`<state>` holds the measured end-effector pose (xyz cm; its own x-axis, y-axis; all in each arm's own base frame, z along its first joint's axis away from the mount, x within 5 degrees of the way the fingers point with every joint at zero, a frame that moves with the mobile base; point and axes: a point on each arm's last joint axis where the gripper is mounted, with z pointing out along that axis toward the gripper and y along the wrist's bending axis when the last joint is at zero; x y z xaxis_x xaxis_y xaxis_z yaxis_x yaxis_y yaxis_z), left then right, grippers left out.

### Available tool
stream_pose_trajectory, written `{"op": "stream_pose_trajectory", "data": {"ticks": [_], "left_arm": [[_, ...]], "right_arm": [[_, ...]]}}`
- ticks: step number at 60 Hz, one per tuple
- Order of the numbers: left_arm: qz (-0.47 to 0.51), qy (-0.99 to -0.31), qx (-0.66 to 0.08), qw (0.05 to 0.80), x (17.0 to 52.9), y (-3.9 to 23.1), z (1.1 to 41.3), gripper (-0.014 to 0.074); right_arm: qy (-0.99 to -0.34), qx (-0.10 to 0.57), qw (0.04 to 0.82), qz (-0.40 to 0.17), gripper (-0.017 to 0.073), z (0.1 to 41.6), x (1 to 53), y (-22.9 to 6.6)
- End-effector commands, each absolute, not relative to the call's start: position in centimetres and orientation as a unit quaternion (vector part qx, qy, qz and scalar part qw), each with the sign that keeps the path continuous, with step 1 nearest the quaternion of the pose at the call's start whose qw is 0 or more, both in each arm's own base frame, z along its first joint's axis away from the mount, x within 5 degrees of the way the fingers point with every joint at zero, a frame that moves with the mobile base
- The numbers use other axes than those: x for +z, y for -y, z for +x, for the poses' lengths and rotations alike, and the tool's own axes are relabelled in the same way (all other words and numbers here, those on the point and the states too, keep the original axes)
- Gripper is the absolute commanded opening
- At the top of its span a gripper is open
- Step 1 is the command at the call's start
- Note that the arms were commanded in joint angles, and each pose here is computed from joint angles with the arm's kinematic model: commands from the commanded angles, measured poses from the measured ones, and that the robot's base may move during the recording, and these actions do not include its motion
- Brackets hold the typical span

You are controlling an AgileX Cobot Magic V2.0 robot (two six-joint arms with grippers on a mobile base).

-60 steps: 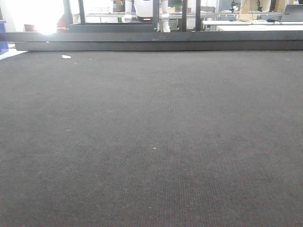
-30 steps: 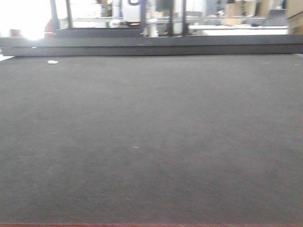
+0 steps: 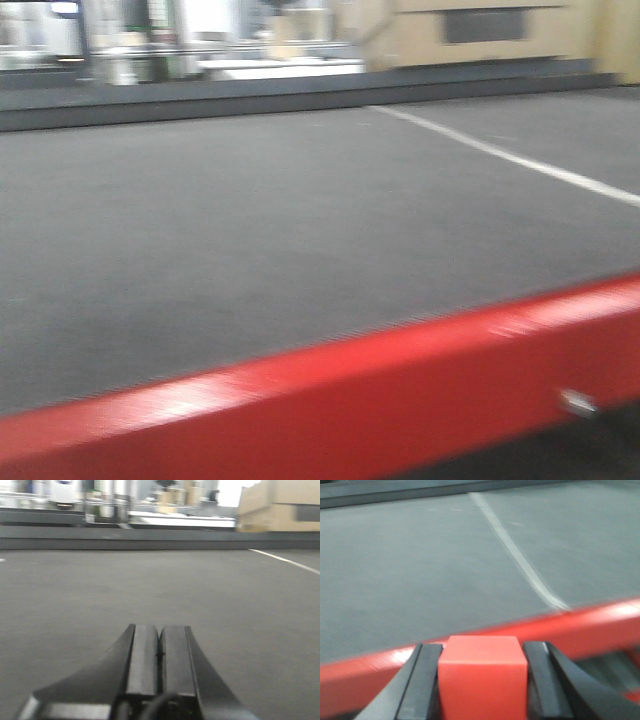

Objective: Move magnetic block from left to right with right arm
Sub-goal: 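Drive the base away from the table past the red-framed table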

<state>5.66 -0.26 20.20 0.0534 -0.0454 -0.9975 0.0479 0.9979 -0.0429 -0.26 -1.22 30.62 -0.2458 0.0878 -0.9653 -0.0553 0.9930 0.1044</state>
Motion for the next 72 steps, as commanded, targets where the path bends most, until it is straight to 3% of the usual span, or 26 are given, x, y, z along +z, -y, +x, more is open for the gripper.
{"op": "stream_pose_trajectory", "data": {"ticks": [1, 72], "left_arm": [[-0.001, -0.652, -0.035, 0.757, 20.82, 0.25, 5.5, -0.0116], [-0.001, -0.652, -0.035, 0.757, 20.82, 0.25, 5.5, -0.0116]], "right_arm": [[-0.756, 0.052, 0.652, 0.005, 0.0162, -0.22, 32.18, 1.27], [-0.756, 0.052, 0.652, 0.005, 0.0162, -0.22, 32.18, 1.27]]}}
